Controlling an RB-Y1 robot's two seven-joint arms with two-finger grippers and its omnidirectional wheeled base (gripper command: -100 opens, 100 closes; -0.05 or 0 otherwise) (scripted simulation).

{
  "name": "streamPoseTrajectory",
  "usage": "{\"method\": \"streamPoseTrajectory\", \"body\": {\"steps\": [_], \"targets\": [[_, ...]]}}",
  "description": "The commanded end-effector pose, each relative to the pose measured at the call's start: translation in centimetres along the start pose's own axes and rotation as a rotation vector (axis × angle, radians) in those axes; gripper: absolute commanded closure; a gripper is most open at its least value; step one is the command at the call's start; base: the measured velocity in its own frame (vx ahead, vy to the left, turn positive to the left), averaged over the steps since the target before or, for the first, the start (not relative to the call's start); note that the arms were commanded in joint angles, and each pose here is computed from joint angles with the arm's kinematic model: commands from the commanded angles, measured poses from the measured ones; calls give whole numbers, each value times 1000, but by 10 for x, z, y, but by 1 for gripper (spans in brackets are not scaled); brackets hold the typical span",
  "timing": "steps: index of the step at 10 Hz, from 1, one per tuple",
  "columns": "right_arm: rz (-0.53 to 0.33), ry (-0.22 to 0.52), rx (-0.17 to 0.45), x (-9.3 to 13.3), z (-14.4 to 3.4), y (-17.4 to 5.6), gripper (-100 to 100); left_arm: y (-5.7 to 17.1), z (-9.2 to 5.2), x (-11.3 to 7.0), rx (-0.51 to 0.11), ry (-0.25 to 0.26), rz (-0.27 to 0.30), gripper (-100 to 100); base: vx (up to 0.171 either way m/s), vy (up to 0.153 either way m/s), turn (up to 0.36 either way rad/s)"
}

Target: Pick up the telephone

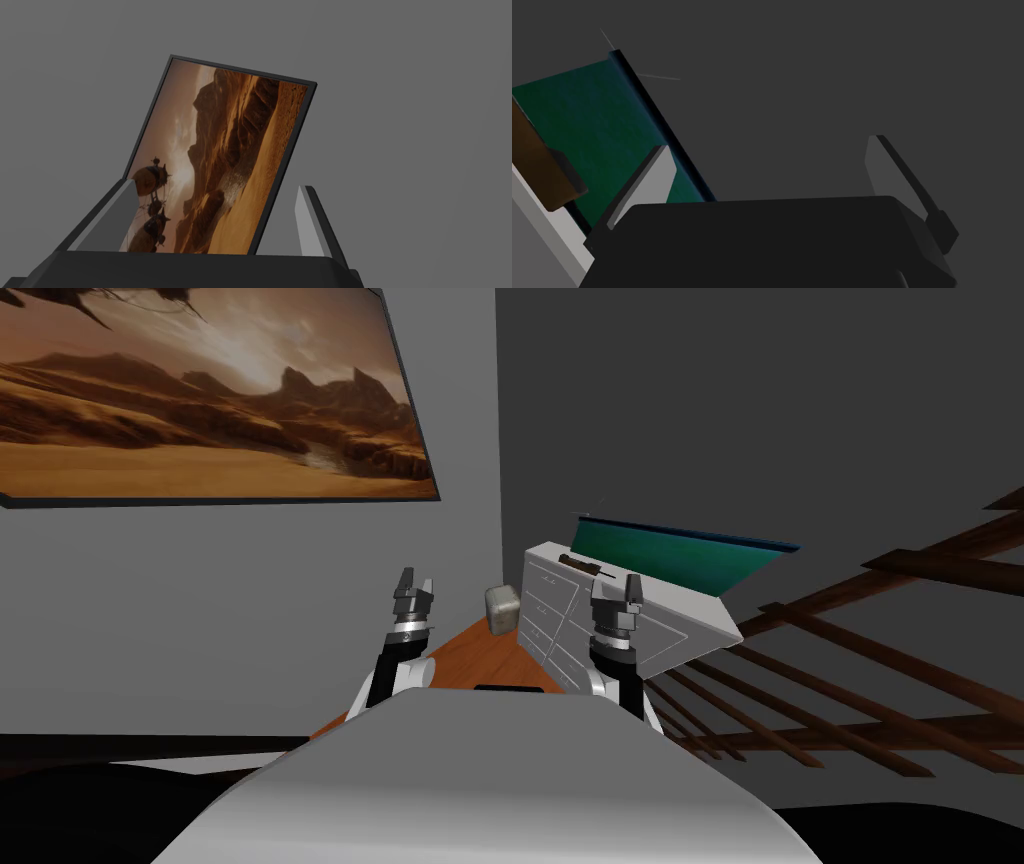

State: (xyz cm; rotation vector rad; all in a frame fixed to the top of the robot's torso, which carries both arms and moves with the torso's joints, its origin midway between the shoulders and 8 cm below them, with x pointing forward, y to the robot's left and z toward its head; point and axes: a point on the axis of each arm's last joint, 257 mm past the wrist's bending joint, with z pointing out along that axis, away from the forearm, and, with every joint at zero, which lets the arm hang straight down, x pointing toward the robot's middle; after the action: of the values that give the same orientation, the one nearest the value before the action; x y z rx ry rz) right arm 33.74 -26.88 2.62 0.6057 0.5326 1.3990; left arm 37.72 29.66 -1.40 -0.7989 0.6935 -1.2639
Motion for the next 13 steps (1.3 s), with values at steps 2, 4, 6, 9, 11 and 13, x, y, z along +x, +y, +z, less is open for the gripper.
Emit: {"method": "streamPoseTrajectory", "body": {"steps": [2, 4, 6, 9, 11, 13], "targets": [[-10, 87, 9, 13, -3, -8, -100, 0, 0, 0, 0, 0, 0, 0, -10, 79, 66], [-18, 159, 17, 23, -6, -16, -100, 0, 0, 0, 0, 0, 0, 0, -19, 137, 78], [-28, 216, 23, 29, -10, -22, -100, 0, 0, 0, 0, 0, 0, 0, 28, 63, 104], [-44, 314, 36, 40, -17, -33, -100, 0, 0, 0, 0, 0, 0, 0, 30, 34, 102], [-49, 327, 37, 41, -18, -33, -100, 0, 0, 0, 0, 0, 0, 0, 4, 5, 14], [-49, 327, 37, 41, -18, -33, -100, 0, 0, 0, 0, 0, 0, 0, 4, 4, 13]]}}
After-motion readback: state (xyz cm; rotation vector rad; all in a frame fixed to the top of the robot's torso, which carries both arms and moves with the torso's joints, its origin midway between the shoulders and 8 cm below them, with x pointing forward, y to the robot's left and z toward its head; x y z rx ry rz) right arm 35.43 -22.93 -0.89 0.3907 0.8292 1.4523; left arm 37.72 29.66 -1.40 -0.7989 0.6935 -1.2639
